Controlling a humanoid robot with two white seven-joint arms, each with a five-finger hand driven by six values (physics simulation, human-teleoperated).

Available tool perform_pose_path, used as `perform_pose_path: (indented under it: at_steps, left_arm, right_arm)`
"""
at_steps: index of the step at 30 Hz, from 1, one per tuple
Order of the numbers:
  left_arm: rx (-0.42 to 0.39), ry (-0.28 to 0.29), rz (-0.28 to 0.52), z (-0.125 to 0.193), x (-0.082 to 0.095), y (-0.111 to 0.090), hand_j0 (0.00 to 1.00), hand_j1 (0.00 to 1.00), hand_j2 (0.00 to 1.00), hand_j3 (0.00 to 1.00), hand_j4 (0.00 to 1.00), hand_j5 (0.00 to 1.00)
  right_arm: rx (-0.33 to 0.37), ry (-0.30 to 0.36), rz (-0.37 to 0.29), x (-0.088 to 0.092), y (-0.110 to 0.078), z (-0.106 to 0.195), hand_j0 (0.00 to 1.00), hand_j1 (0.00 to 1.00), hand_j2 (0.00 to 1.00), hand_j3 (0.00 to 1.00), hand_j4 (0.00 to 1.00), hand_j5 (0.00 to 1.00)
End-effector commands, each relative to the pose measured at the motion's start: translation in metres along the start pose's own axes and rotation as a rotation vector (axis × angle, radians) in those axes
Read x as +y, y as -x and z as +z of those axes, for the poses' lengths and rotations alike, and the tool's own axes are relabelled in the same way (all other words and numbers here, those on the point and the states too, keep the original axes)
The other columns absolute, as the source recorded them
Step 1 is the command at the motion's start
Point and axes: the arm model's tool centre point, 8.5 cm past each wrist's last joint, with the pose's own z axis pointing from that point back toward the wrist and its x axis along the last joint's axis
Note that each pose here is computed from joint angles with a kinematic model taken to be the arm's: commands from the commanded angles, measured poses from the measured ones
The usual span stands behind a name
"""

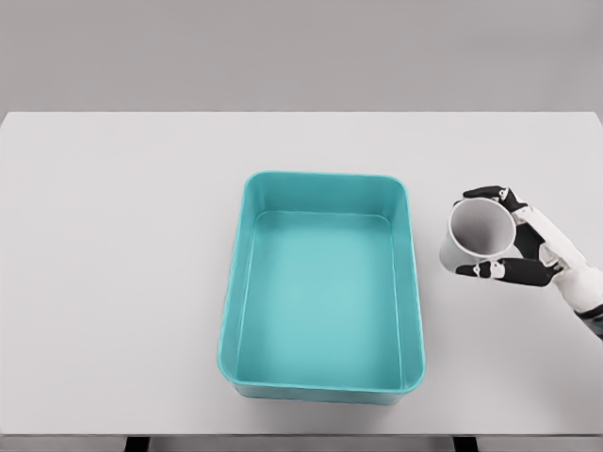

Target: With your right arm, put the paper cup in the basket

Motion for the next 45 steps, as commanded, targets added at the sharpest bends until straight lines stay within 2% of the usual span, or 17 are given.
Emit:
perform_pose_path:
  at_steps: [1, 5, 7, 9, 12, 14, 19, 21, 23, 25, 30, 41, 44, 45]
  left_arm:
    - [0.000, 0.000, 0.000, 0.000, 0.000, 0.000, 1.00, 1.00, 1.00, 1.00, 1.00, 1.00]
    - [0.000, 0.000, 0.001, 0.000, 0.000, 0.000, 1.00, 1.00, 1.00, 1.00, 1.00, 1.00]
    - [0.000, 0.000, 0.000, 0.000, 0.000, 0.000, 1.00, 1.00, 1.00, 1.00, 1.00, 1.00]
    - [0.000, 0.000, 0.001, 0.000, 0.000, 0.000, 1.00, 1.00, 1.00, 1.00, 1.00, 1.00]
    - [0.000, 0.000, 0.000, 0.000, 0.000, 0.000, 1.00, 1.00, 1.00, 1.00, 1.00, 1.00]
    - [0.000, 0.000, 0.000, 0.000, 0.000, 0.000, 1.00, 1.00, 1.00, 1.00, 1.00, 1.00]
    - [0.000, 0.000, 0.000, 0.000, 0.000, 0.000, 1.00, 1.00, 1.00, 1.00, 1.00, 1.00]
    - [0.000, 0.000, 0.000, 0.000, 0.000, 0.000, 1.00, 1.00, 1.00, 1.00, 1.00, 1.00]
    - [0.000, 0.000, 0.000, 0.000, 0.000, 0.000, 1.00, 1.00, 1.00, 1.00, 1.00, 1.00]
    - [0.000, 0.000, 0.000, 0.000, 0.000, 0.000, 1.00, 1.00, 1.00, 1.00, 1.00, 1.00]
    - [0.000, 0.000, 0.000, 0.000, 0.000, 0.000, 1.00, 1.00, 1.00, 1.00, 1.00, 1.00]
    - [0.000, 0.000, 0.001, 0.000, 0.000, 0.000, 1.00, 1.00, 1.00, 1.00, 1.00, 1.00]
    - [0.000, 0.000, 0.000, 0.000, 0.000, 0.000, 1.00, 1.00, 1.00, 1.00, 1.00, 1.00]
    - [0.000, 0.000, 0.000, 0.000, 0.000, 0.000, 1.00, 1.00, 1.00, 1.00, 1.00, 1.00]
  right_arm:
    - [-0.005, -0.004, 0.006, 0.000, -0.002, -0.001, 0.47, 0.47, 0.47, 0.47, 0.47, 0.47]
    - [-0.051, -0.061, 0.065, 0.010, -0.016, -0.017, 0.47, 0.47, 0.47, 0.47, 0.47, 0.47]
    - [-0.077, -0.078, 0.157, 0.005, -0.035, -0.023, 0.47, 0.47, 0.47, 0.47, 0.47, 0.47]
    - [-0.109, -0.101, 0.208, 0.011, -0.046, -0.031, 0.47, 0.47, 0.47, 0.47, 0.47, 0.47]
    - [-0.124, -0.134, 0.275, 0.026, -0.050, -0.044, 0.47, 0.47, 0.47, 0.47, 0.47, 0.47]
    - [-0.128, -0.139, 0.293, 0.028, -0.051, -0.048, 0.47, 0.47, 0.47, 0.47, 0.47, 0.47]
    - [-0.193, -0.174, 0.357, 0.032, -0.072, -0.067, 0.46, 0.46, 0.46, 0.46, 0.46, 0.46]
    - [-0.191, -0.196, 0.380, 0.035, -0.072, -0.072, 0.47, 0.47, 0.47, 0.47, 0.47, 0.47]
    - [-0.191, -0.246, 0.406, 0.044, -0.071, -0.083, 0.47, 0.47, 0.47, 0.47, 0.47, 0.47]
    - [-0.229, -0.292, 0.428, 0.052, -0.080, -0.096, 0.46, 0.46, 0.46, 0.46, 0.46, 0.46]
    - [-0.247, -0.405, 0.527, 0.068, -0.086, -0.124, 0.47, 0.47, 0.47, 0.47, 0.47, 0.47]
    - [-0.266, -0.485, 0.621, 0.068, -0.098, -0.143, 0.47, 0.47, 0.47, 0.47, 0.47, 0.47]
    - [-0.250, -0.513, 0.648, 0.072, -0.094, -0.144, 0.48, 0.48, 0.48, 0.48, 0.48, 0.48]
    - [-0.243, -0.520, 0.653, 0.072, -0.093, -0.143, 0.51, 0.51, 0.51, 0.51, 0.51, 0.51]
